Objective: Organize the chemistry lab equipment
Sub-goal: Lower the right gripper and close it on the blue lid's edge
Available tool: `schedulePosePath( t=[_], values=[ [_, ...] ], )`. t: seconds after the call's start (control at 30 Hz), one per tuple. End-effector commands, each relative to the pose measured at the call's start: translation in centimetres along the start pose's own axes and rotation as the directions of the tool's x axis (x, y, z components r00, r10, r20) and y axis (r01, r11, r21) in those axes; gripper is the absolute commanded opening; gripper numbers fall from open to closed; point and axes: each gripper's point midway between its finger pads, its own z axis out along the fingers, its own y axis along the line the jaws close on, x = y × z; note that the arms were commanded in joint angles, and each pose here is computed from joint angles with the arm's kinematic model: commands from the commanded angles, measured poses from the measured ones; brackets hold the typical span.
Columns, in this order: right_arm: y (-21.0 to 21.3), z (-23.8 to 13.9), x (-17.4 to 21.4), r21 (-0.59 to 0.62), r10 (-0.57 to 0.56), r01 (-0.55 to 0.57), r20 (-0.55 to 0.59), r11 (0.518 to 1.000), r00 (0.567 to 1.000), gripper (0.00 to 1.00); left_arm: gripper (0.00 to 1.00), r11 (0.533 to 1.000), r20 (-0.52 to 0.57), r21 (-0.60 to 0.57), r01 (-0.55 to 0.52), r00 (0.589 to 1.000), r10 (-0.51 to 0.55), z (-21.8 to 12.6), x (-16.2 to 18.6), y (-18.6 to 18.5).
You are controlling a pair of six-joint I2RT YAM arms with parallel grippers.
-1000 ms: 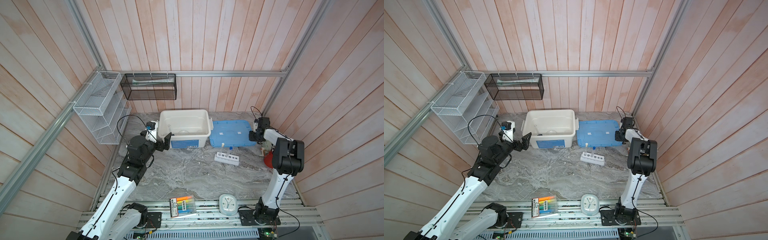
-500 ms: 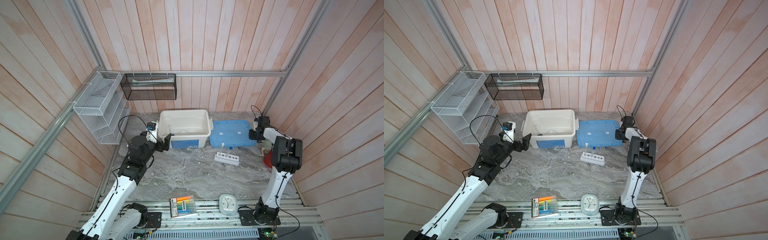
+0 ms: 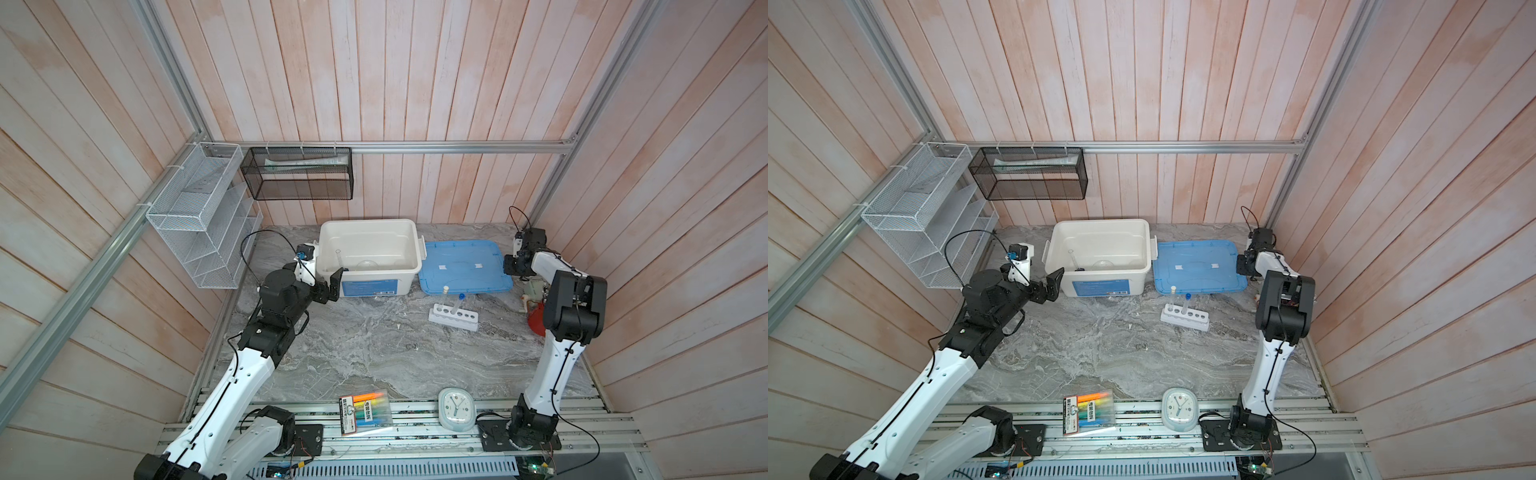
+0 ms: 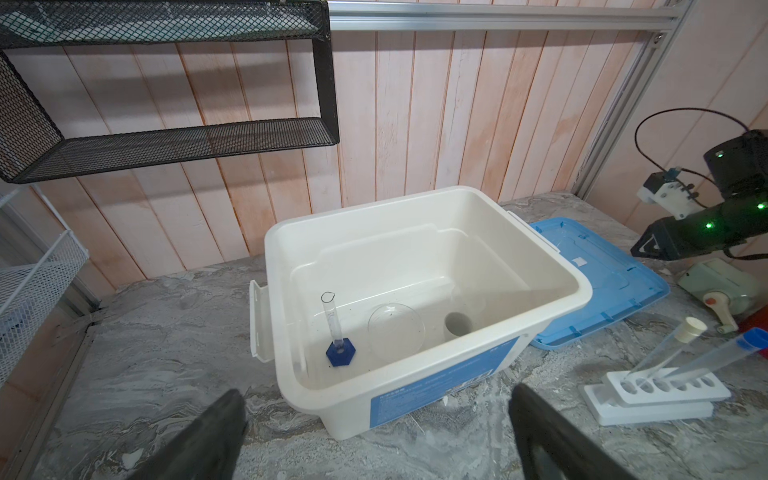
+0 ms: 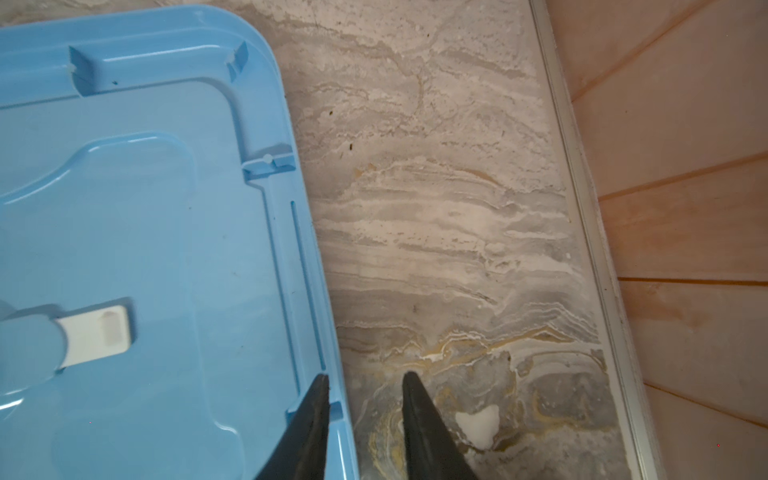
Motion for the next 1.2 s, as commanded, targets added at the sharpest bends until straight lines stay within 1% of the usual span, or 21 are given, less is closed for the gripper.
schedulePosePath(
  t=[0.0, 0.27, 0.5, 0.67, 0.83, 0.93, 1.03, 1.07, 1.13, 1.17],
  values=[
    [0.3, 1.1, 0.4, -0.014, -0.015, 0.015, -0.033, 1.0, 0.999, 0.31, 1.0, 1.0, -0.02, -0.007, -0.011, 1.0, 0.011, 0.4, 0.8, 0.2],
    [0.8, 2.4, 0.7, -0.041, -0.018, 0.016, -0.057, 0.999, 0.998, 0.27, 1.0, 1.0, -0.029, -0.007, -0.008, 1.0, 0.008, 0.6, 0.9, 0.3],
    [1.3, 2.7, 1.0, -0.069, -0.01, 0.006, -0.062, 0.998, 0.998, 0.21, 1.0, 1.0, -0.039, 0.003, -0.007, 0.999, 0.007, 0.9, 1.0, 0.1],
    [1.6, 2.6, 1.2, -0.087, -0.003, -0.002, -0.059, 0.996, 0.998, 0.15, 1.0, 1.0, -0.035, 0.008, -0.006, 0.999, 0.006, 0.8, 0.9, 0.1],
    [1.9, 2.3, 1.4, -0.106, 0.004, -0.01, -0.058, 0.994, 0.998, 0.04, 1.0, 1.0, -0.033, 0.016, -0.003, 0.999, 0.004, 0.7, 0.8, -0.1],
    [2.0, 1.9, 1.2, -0.107, 0.005, -0.01, -0.051, 0.994, 0.999, 0.0, 1.0, 1.0, -0.031, 0.02, -0.001, 1.0, 0.001, 0.7, 0.7, -0.2],
    [1.8, 1.3, 0.7, -0.098, 0.011, -0.015, -0.039, 0.995, 0.999, 0.0, 1.0, 1.0, -0.03, 0.024, 0.001, 1.0, 0.0, 0.6, 0.7, -0.2],
    [1.8, 1.2, 0.7, -0.097, 0.013, -0.017, -0.039, 0.995, 0.999, 0.02, 1.0, 1.0, -0.028, 0.026, 0.002, 1.0, -0.001, 0.5, 0.6, -0.3],
    [1.7, 0.6, 0.6, -0.092, 0.019, -0.023, -0.043, 0.995, 0.999, 0.12, 1.0, 1.0, -0.028, 0.028, 0.004, 1.0, -0.003, 0.4, 0.6, -0.3],
    [1.7, 0.2, 0.7, -0.092, 0.023, -0.027, -0.045, 0.995, 0.999, 0.15, 1.0, 1.0, -0.028, 0.026, 0.004, 1.0, -0.003, 0.4, 0.6, -0.3]
  ],
)
